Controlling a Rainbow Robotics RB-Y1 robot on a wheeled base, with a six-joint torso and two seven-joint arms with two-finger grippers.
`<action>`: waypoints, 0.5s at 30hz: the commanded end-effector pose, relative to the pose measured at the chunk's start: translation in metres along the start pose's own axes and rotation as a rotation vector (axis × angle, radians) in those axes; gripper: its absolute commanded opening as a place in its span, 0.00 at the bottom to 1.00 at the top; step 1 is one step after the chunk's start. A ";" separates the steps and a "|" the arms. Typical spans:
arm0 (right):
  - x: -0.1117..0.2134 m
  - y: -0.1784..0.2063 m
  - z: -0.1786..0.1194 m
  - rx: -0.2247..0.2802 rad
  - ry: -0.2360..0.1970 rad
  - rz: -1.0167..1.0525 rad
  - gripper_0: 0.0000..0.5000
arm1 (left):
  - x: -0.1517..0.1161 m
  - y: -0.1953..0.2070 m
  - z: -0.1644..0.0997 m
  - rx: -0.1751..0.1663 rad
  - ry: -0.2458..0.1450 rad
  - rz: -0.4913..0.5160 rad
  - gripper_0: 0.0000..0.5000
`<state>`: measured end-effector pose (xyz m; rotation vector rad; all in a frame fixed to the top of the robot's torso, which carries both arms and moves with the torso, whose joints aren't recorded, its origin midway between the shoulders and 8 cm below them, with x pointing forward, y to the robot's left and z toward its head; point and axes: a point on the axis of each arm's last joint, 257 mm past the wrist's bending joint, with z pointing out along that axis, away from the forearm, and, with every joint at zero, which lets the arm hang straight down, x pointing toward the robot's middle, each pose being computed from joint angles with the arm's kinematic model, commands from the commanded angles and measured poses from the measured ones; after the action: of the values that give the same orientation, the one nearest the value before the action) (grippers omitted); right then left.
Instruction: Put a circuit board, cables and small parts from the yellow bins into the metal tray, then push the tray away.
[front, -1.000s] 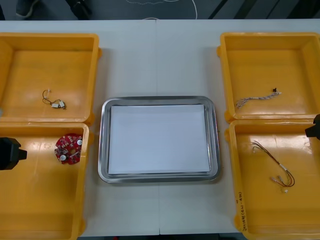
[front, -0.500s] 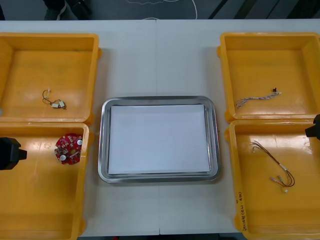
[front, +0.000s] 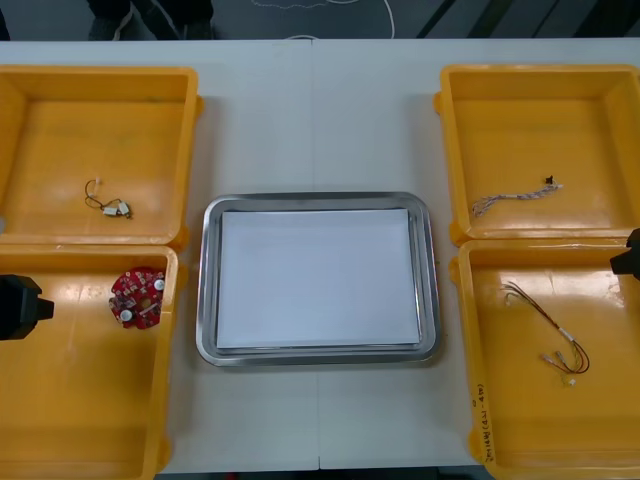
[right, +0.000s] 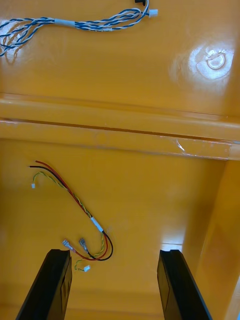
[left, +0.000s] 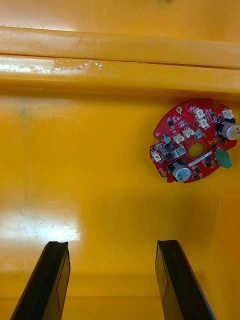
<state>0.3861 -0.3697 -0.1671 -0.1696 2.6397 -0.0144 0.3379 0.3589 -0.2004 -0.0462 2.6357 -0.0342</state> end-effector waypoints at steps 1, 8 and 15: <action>-0.003 -0.017 -0.014 0.061 -0.023 0.020 1.00 | -0.003 0.013 -0.013 -0.044 -0.022 -0.027 1.00; -0.003 -0.017 -0.014 0.061 -0.023 0.020 1.00 | -0.003 0.013 -0.013 -0.044 -0.022 -0.027 1.00; -0.003 -0.017 -0.014 0.061 -0.023 0.020 1.00 | -0.003 0.013 -0.013 -0.044 -0.022 -0.027 1.00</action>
<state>0.3861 -0.3697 -0.1671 -0.1695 2.6397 -0.0144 0.3379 0.3589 -0.2004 -0.0462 2.6357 -0.0342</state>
